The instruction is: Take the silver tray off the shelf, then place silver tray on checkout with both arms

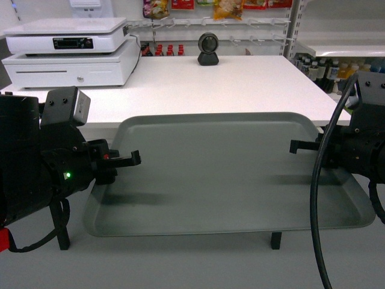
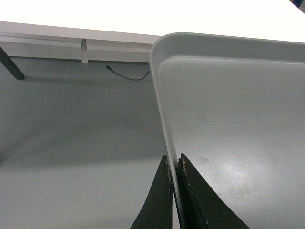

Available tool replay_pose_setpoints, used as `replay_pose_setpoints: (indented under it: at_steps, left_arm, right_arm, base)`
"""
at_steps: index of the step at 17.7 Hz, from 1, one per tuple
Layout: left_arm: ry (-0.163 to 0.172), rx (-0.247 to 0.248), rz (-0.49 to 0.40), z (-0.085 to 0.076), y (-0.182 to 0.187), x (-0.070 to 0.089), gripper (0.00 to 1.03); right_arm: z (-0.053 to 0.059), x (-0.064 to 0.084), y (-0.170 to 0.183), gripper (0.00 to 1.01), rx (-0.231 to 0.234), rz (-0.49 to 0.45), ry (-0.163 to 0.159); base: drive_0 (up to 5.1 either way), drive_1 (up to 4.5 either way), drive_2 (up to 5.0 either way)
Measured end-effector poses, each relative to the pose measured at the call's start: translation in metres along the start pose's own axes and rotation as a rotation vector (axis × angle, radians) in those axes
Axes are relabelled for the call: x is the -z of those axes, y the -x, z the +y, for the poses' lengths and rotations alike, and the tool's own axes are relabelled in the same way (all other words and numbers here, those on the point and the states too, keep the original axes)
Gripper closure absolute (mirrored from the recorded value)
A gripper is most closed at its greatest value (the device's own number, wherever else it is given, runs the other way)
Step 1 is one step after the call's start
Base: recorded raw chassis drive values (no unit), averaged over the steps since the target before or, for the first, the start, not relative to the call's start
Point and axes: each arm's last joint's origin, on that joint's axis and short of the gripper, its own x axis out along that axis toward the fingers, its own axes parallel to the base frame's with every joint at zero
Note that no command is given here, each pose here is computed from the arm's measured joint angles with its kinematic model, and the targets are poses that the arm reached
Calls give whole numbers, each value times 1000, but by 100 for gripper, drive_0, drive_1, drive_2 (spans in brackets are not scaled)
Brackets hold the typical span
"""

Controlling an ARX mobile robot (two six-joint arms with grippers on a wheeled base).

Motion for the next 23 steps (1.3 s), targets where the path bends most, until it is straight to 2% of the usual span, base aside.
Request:
replay_pose_setpoints:
  at_steps: [16,23]
  left_arm:
    - [1,3,3,-2,0,1,100]
    - [2,3,6,-2,0,1,100]
  right_arm:
    - [0,0,0,98,-1,1,0]
    - [0,0,0,98,-1,2,0]
  base:
    - [-484,261,261]
    - [0,42,-42]
